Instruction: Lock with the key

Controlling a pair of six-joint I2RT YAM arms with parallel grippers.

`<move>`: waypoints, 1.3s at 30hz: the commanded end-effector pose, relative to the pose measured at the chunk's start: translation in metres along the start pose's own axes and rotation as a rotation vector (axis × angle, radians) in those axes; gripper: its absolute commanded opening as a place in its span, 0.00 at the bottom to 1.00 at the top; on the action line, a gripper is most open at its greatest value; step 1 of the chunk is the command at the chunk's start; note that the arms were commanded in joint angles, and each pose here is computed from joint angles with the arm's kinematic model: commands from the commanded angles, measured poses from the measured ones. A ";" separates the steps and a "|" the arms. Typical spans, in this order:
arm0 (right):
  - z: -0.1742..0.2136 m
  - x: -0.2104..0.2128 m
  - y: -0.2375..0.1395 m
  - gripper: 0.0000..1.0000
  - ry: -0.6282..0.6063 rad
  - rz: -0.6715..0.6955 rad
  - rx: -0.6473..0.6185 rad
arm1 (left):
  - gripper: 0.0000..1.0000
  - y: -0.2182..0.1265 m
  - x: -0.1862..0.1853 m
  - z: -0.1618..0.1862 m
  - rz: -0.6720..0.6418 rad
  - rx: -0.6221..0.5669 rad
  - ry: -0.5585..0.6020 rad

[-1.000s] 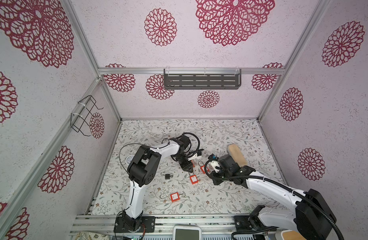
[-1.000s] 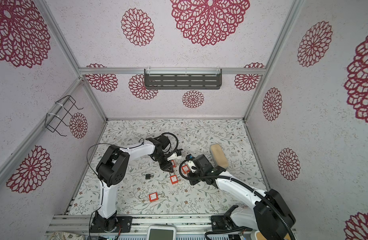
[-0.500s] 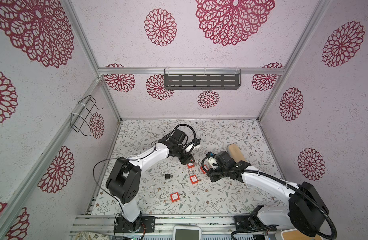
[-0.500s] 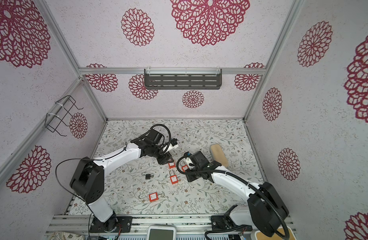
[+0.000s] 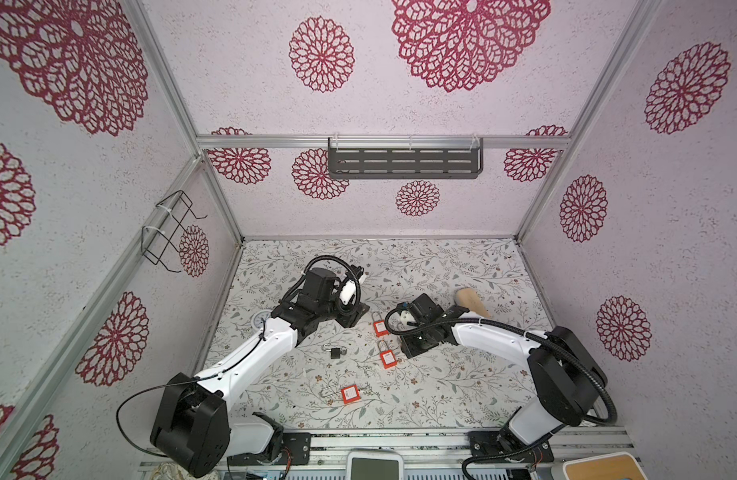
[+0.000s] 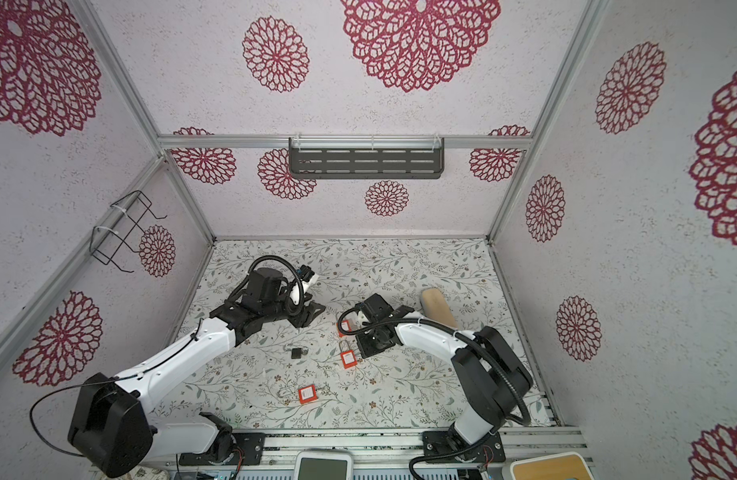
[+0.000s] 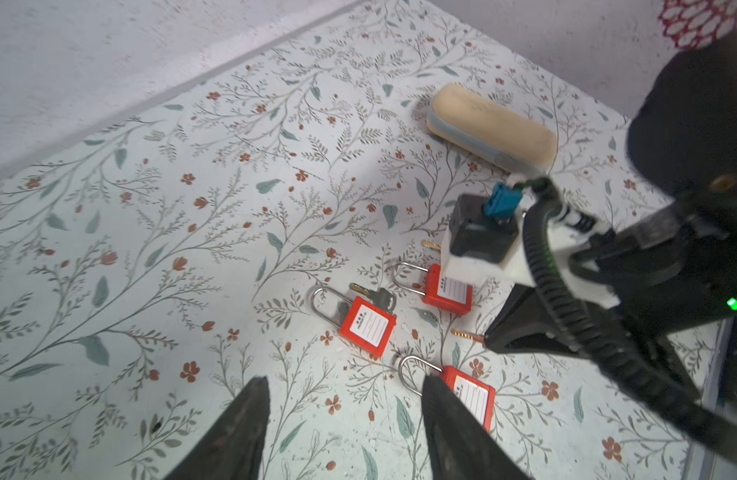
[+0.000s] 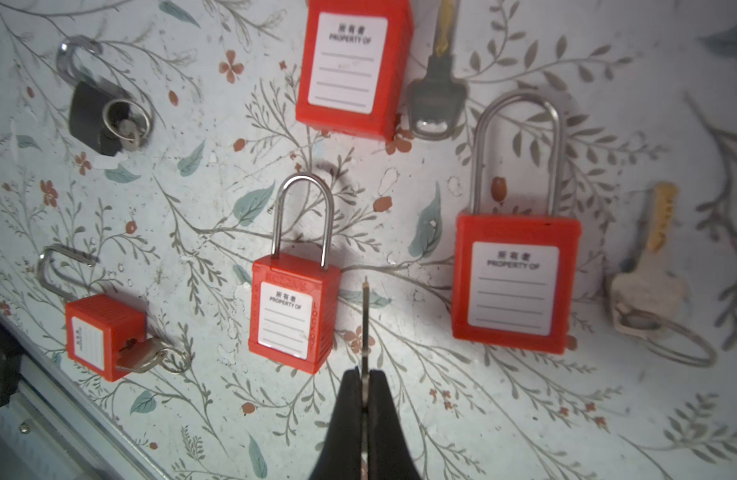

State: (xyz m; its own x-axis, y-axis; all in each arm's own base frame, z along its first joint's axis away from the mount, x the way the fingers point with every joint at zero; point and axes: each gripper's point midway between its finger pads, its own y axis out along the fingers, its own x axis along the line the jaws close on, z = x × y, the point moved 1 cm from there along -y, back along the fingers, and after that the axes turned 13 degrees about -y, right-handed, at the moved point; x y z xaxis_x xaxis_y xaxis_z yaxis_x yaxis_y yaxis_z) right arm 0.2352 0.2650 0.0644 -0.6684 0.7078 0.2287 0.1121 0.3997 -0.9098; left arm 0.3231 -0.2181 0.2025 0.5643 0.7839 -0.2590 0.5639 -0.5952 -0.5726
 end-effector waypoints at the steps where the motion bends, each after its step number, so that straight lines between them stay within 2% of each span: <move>1: 0.001 0.008 0.003 0.00 0.045 -0.022 0.040 | 0.61 -0.016 0.007 -0.020 -0.046 -0.103 -0.080; 8: 0.003 0.007 0.010 0.00 0.058 -0.014 0.065 | 0.60 -0.030 0.011 -0.028 -0.076 -0.160 -0.099; 20: 0.004 0.006 0.019 0.00 0.065 -0.010 0.091 | 0.55 -0.031 0.013 -0.030 -0.097 -0.141 -0.138; 32: -0.007 0.002 0.001 0.22 0.016 0.052 0.028 | 0.54 -0.038 0.020 -0.032 -0.145 -0.147 -0.169; 36: -0.005 0.002 -0.004 0.33 0.002 0.061 0.019 | 0.57 -0.044 0.022 -0.034 -0.169 -0.168 -0.168; 39: -0.008 -0.002 -0.012 0.36 -0.009 0.095 -0.007 | 0.58 -0.048 0.025 -0.035 -0.181 -0.179 -0.166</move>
State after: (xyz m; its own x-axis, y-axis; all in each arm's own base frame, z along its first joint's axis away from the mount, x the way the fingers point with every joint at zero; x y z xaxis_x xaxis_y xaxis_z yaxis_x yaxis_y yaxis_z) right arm 0.2360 0.2659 0.0562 -0.6487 0.7383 0.1846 0.1127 0.3332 -0.9361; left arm 0.3304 -0.1839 0.2335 0.3601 0.8819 -0.3041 0.7175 -0.4702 -0.5139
